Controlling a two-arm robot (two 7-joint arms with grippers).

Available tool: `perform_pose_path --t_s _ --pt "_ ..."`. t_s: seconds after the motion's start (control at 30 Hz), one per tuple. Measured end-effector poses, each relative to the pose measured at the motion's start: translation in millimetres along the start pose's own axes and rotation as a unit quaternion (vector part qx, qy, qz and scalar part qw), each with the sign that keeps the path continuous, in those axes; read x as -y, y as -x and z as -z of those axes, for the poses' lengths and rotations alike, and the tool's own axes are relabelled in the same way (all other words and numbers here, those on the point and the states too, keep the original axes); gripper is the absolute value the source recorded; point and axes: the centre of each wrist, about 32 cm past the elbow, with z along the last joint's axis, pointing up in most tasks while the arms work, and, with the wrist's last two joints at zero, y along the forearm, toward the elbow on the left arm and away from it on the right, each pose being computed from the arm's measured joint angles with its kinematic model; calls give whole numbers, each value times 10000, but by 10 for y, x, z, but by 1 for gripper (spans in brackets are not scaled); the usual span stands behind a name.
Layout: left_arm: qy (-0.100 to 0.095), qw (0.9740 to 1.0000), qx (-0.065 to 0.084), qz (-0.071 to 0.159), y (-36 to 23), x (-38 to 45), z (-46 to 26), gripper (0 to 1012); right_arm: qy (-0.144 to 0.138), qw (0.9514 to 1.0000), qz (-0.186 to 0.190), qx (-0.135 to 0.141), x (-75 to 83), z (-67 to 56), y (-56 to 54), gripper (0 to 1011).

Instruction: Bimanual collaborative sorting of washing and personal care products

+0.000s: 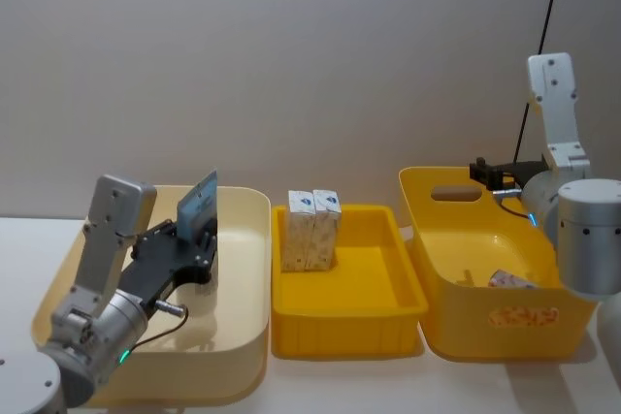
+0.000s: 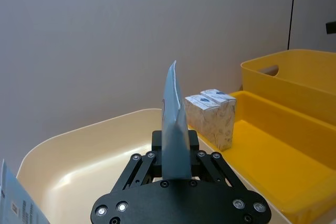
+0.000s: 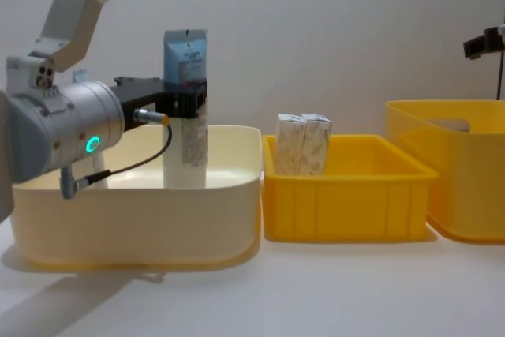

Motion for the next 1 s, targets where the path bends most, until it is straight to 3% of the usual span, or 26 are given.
perform_pose_path --t_s 0.23,0.53,0.6,0.67,0.8,1.0 --pt "221 9997 -100 -54 -8 -4 -82 264 -4 10000 -6 10 -2 0 4 1001" --pt "749 9964 -353 -186 -25 -28 -283 262 -114 9995 -246 137 -4 -2 26 1001" --pt "870 9951 -414 -206 -31 -30 -328 264 -157 9991 -340 176 3 -5 29 1001" --pt "1107 9922 -534 -228 -42 -31 -415 264 -208 9985 -462 210 12 -10 30 1001" --pt "1393 9877 -679 -221 -59 -21 -524 264 -287 9969 -679 264 34 -9 24 1001" --pt "1683 9816 -877 -199 -70 3 -629 264 -397 9929 -1069 349 72 -8 14 1001"
